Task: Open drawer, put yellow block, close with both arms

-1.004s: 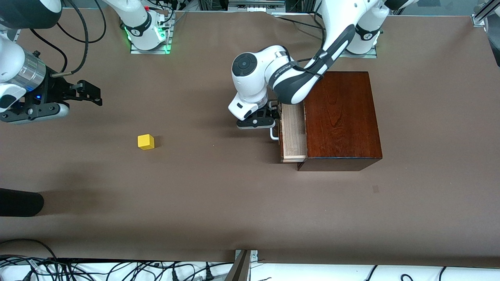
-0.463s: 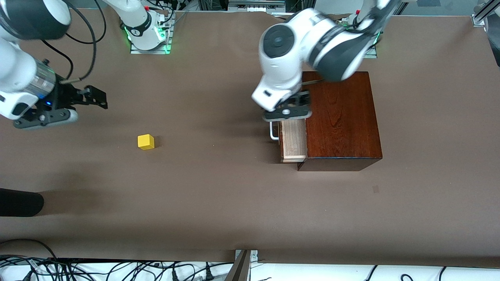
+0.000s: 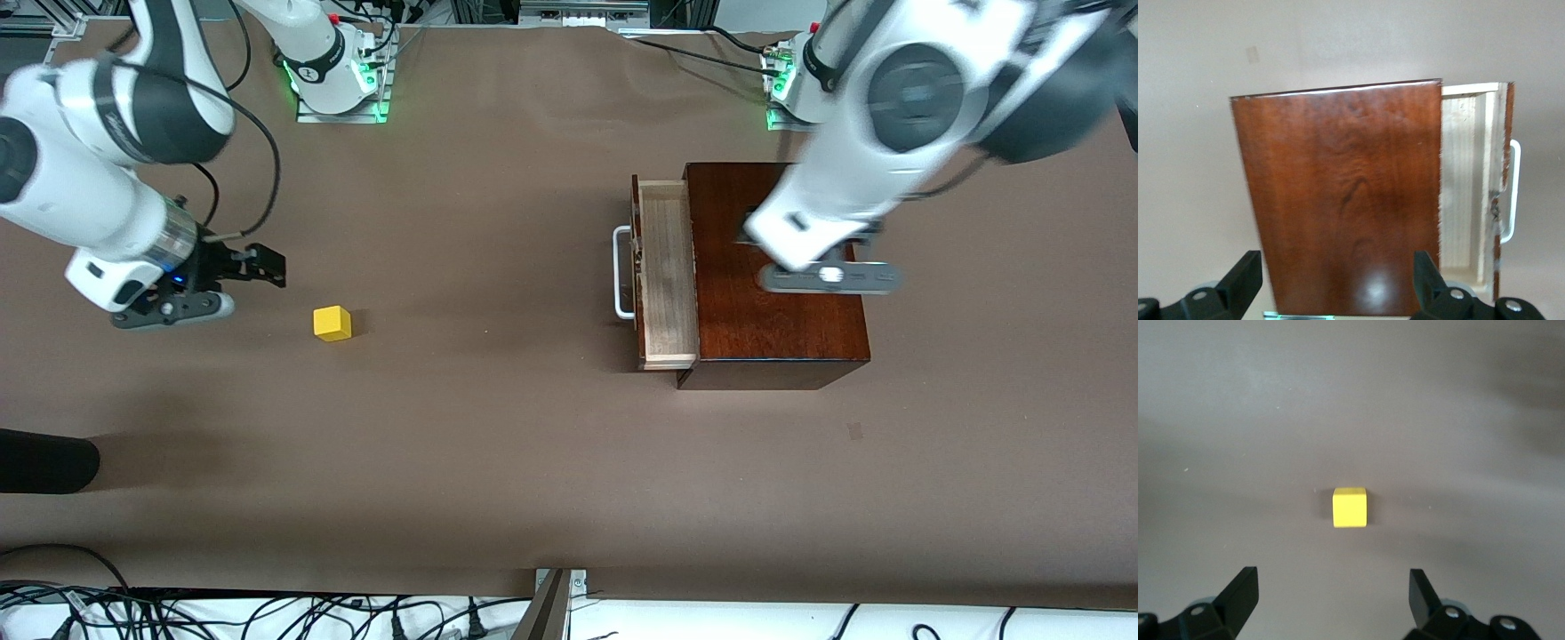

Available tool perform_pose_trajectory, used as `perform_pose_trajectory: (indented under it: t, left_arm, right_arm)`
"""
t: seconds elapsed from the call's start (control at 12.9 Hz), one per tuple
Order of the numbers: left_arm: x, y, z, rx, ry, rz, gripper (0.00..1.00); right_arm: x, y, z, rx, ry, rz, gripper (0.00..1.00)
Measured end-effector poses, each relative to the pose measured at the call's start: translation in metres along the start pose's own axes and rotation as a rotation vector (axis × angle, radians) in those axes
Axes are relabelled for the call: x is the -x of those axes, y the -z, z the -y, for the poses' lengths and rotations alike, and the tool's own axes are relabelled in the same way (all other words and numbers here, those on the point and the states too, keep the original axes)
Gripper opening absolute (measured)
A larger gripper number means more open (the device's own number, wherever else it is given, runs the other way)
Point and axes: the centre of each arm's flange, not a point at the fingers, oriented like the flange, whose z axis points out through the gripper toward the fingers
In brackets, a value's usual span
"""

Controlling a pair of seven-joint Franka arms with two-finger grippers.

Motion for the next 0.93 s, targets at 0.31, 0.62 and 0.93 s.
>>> perform_pose_trajectory:
  t: [0.31, 0.62, 0.93]
  left_arm:
    - [0.014, 0.005, 0.126, 0.056, -0.074, -0.088, 1.00]
    - [0.042, 0.001, 0.169, 0.057, -0.014, -0.154, 1.00]
    - [0.040, -0.005, 0.182, 0.060, 0.011, -0.182, 1.00]
  right_arm:
    - [0.005, -0.074, -0.003, 0.010, -0.006, -0.036, 1.00]
    - [0.007, -0.133, -0.005, 0.020, -0.010, -0.060, 1.00]
    - [0.005, -0.184, -0.008, 0.031, -0.012, -0.064, 1.00]
